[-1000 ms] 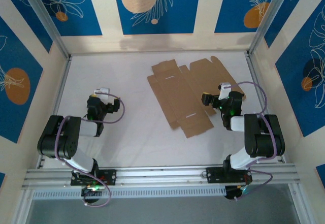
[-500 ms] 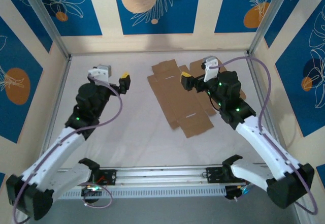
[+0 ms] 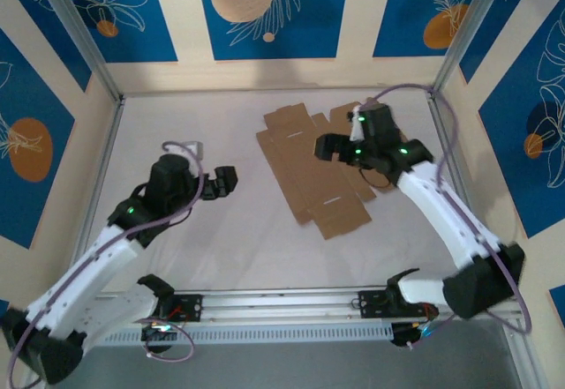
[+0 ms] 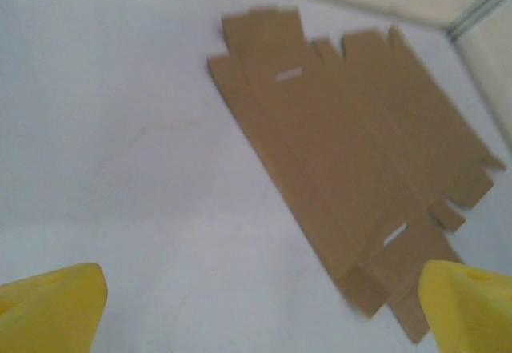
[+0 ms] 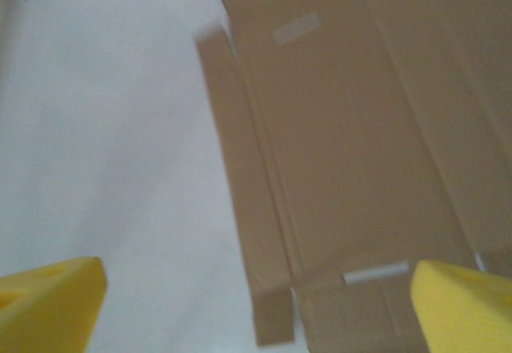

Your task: Fold the paper box

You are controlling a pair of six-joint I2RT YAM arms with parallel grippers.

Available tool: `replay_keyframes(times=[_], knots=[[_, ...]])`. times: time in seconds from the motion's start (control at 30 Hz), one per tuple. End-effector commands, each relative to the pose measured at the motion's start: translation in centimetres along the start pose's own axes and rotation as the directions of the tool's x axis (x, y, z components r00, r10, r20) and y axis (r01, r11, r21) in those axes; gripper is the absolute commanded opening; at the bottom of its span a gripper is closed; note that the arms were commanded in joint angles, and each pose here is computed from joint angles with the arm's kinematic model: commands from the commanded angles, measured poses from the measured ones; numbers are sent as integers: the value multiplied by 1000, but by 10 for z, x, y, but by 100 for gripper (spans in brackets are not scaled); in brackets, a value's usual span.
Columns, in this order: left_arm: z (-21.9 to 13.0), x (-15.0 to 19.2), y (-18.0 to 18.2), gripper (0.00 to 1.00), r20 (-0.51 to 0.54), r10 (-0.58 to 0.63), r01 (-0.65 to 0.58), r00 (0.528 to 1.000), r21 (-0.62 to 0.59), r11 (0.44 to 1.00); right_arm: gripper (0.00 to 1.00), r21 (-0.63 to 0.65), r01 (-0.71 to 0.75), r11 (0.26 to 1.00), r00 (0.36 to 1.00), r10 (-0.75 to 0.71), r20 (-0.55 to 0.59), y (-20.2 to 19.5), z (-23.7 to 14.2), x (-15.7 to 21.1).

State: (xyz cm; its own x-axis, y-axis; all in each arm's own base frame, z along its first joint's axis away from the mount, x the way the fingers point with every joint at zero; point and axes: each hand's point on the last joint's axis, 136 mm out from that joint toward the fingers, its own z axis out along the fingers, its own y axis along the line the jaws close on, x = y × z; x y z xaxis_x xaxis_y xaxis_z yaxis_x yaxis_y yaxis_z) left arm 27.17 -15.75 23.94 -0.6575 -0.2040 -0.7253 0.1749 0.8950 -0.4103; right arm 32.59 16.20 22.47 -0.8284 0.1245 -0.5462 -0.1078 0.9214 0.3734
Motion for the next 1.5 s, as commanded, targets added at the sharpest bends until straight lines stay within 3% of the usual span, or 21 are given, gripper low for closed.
replay_keyframes(times=[0.0,0.1,0.2,0.3,0.4,0.43,0.67,0.8,0.97,1.1,1.23,1.3,1.37,1.43,1.47], knots=[[6,18,-9,100,-137,-25,30,990,38,999,89,194,64,979,980,-25,-197,-31,34,38],[6,20,-5,100,-115,-16,20,993,34,999,72,234,51,971,954,22,-298,-43,69,50],[4,21,4,100,-87,-36,37,996,8,999,46,335,30,942,927,99,-361,-75,96,57],[5,23,6,100,-86,-51,52,995,10,999,21,356,-24,934,900,175,-399,-94,115,66],[8,26,9,100,-107,-75,75,991,-3,997,5,377,-51,925,870,227,-438,-101,126,79],[10,27,10,100,-114,-84,83,990,-7,997,4,381,-57,923,861,238,-449,-101,128,85],[40,46,22,100,-163,-295,297,941,-15,955,2,363,-117,924,815,298,-497,-83,144,119],[72,68,27,100,-232,-442,455,867,5,890,3,278,-195,941,780,321,-538,-57,157,132],[104,86,28,96,-294,-502,527,813,6,850,4,126,-290,949,738,306,-601,-11,171,144],[113,88,30,92,-296,-525,547,798,-13,837,12,45,-264,963,753,235,-615,22,168,142],[112,91,40,91,-280,-548,551,788,-76,831,32,-2,-209,978,793,168,-585,37,144,128],[109,91,41,90,-278,-549,550,788,-81,831,48,-82,-126,989,820,57,-569,50,126,124],[105,90,44,90,-272,-551,552,789,-81,830,53,-121,96,988,837,-146,-528,56,114,126],[99,89,50,90,-261,-559,554,787,-98,826,53,-99,406,908,796,-405,-449,56,108,127],[95,88,55,90,-251,-565,557,786,-107,823,54,-96,543,834,745,-531,-404,58,107,126]])
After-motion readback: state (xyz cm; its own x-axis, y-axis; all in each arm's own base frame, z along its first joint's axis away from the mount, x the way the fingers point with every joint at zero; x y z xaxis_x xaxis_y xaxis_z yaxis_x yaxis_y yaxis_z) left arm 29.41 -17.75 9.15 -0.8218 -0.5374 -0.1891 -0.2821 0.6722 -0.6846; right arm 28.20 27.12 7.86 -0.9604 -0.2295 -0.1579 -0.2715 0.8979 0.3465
